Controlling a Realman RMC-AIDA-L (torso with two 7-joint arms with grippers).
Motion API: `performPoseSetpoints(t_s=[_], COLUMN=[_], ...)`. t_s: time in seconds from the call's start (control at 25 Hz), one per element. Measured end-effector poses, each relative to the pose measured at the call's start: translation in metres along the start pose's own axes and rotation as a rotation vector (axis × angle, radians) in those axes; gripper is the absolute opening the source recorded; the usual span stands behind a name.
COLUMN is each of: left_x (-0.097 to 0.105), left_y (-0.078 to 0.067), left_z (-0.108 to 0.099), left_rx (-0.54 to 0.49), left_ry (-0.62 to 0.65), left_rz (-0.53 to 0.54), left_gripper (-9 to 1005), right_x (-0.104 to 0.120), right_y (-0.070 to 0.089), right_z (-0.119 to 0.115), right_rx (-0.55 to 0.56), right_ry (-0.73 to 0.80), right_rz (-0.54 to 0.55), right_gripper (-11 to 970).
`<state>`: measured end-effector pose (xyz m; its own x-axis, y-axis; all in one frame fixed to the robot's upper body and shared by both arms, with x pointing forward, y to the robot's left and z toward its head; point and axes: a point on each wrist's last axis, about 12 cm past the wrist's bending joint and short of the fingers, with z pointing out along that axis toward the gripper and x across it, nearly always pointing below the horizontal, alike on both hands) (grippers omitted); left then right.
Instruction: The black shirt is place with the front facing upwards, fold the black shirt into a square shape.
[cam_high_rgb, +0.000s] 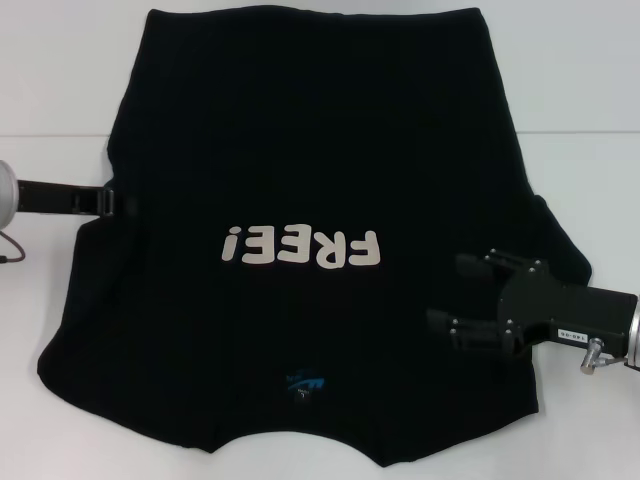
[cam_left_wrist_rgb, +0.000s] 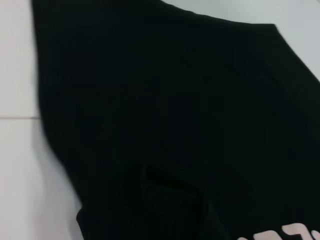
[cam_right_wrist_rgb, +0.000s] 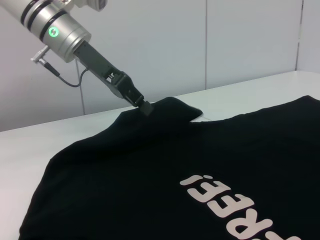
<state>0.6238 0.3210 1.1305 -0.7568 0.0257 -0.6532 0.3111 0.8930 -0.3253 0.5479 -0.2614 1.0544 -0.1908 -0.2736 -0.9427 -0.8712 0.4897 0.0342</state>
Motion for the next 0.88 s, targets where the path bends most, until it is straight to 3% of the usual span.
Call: performPoseSetpoints(t_s=[0.4, 0.72, 0.88], left_x=[0.011, 0.017, 0.025], left_y=[-0.017, -0.025, -0.026], left_z=[0.008, 0.011, 0.004], left_rx=[0.068, 0.216, 0.305], left_ry=[0.052, 0.153, 0.162], left_rz=[0.082, -0.005, 0.024], left_gripper=[26, 164, 264], right_x=[0.0, -0.001, -0.004], right_y=[-0.001, -0.002, -0.007], right_z=[0.0, -0.001, -0.006], right_rx=[0.002, 0.007, 0.032], right_ry=[-0.001, -0.002, -0.017], right_rz=[0.001, 0.003, 0.106], right_gripper=[926, 926, 926])
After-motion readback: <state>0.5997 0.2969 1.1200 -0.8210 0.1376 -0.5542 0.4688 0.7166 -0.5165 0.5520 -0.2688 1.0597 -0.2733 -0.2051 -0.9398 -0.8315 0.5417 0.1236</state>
